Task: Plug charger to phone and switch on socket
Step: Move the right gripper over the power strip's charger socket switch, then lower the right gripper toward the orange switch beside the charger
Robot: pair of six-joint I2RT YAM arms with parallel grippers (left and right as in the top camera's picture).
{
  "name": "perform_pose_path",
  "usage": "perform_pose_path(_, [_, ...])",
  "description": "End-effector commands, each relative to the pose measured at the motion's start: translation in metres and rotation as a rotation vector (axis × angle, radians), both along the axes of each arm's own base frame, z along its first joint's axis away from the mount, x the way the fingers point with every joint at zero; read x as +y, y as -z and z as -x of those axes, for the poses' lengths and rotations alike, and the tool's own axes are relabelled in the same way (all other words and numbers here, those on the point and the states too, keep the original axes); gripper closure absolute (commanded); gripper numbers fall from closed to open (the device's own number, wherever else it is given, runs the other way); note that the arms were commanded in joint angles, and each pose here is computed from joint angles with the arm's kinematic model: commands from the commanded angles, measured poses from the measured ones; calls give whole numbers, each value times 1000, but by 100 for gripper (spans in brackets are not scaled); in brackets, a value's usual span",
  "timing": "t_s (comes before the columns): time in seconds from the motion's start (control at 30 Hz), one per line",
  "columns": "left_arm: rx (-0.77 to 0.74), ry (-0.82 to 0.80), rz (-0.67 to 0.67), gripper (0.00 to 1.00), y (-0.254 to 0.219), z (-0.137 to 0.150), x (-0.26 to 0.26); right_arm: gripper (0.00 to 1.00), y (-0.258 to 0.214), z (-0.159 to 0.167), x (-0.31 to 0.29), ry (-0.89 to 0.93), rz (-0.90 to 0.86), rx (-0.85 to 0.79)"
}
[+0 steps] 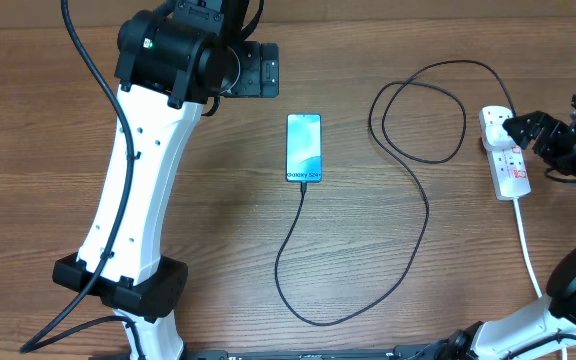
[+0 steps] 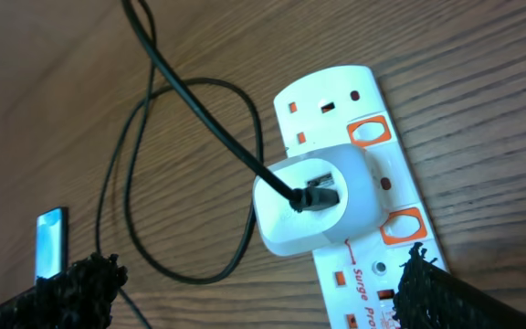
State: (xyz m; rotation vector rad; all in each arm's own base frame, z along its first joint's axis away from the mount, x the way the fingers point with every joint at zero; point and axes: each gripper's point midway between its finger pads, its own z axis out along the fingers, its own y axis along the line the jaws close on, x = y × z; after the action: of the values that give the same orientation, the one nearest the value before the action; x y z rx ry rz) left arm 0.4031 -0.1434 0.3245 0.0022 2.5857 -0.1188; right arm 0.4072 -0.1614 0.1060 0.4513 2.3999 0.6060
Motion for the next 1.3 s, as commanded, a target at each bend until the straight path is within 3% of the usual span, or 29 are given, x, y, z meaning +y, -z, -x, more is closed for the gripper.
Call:
perform_pose_path(0.0, [-13,9,-25,0,-2,-1,5,0,11,2,-7,51,34,53])
perform_pose_path(0.87, [-13,9,-25,0,-2,-1,5,0,19,-6,4,12,22,-13])
perform_pose_path(1.27, [-13,9,-25,0,-2,-1,5,0,46,-16,15,15,-32,28])
